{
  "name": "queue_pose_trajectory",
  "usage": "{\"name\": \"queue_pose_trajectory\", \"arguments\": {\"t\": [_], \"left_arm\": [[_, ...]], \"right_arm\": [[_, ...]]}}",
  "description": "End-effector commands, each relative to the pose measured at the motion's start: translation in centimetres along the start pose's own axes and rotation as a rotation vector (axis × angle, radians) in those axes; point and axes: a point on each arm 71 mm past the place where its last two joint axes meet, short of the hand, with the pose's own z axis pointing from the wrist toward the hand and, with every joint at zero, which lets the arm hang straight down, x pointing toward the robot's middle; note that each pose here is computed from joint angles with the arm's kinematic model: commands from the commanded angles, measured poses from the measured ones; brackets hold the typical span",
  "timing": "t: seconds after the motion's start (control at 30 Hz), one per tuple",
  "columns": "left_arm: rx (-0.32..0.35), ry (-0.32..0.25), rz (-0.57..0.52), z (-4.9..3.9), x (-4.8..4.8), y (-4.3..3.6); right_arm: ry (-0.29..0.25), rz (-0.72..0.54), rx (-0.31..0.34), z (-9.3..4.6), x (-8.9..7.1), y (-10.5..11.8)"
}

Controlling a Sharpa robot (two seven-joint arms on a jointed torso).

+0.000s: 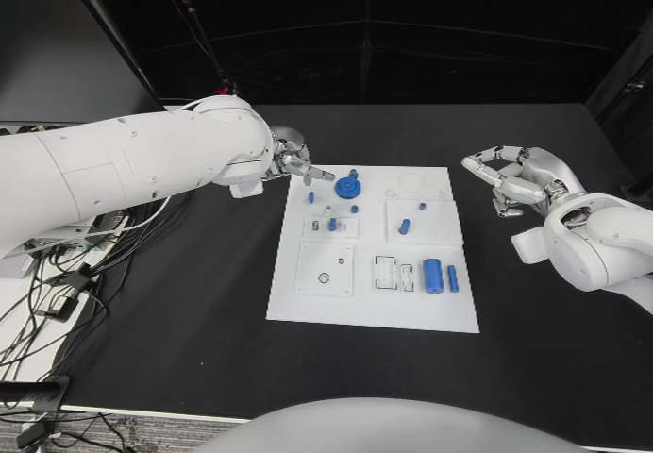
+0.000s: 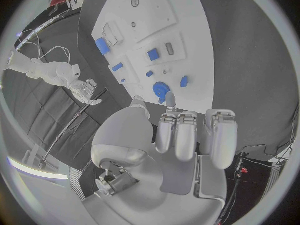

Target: Assemble the parts on the task board

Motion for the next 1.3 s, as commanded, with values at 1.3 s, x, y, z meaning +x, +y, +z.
{"name": "queue_pose_trajectory", "arguments": {"t": [1.3], "left_arm": [[-0.097, 0.091, 0.03, 5.03, 0.73, 1.38]], "right_arm": [[0.01, 0.004, -0.016, 0.3, 0.4, 0.3]]}}
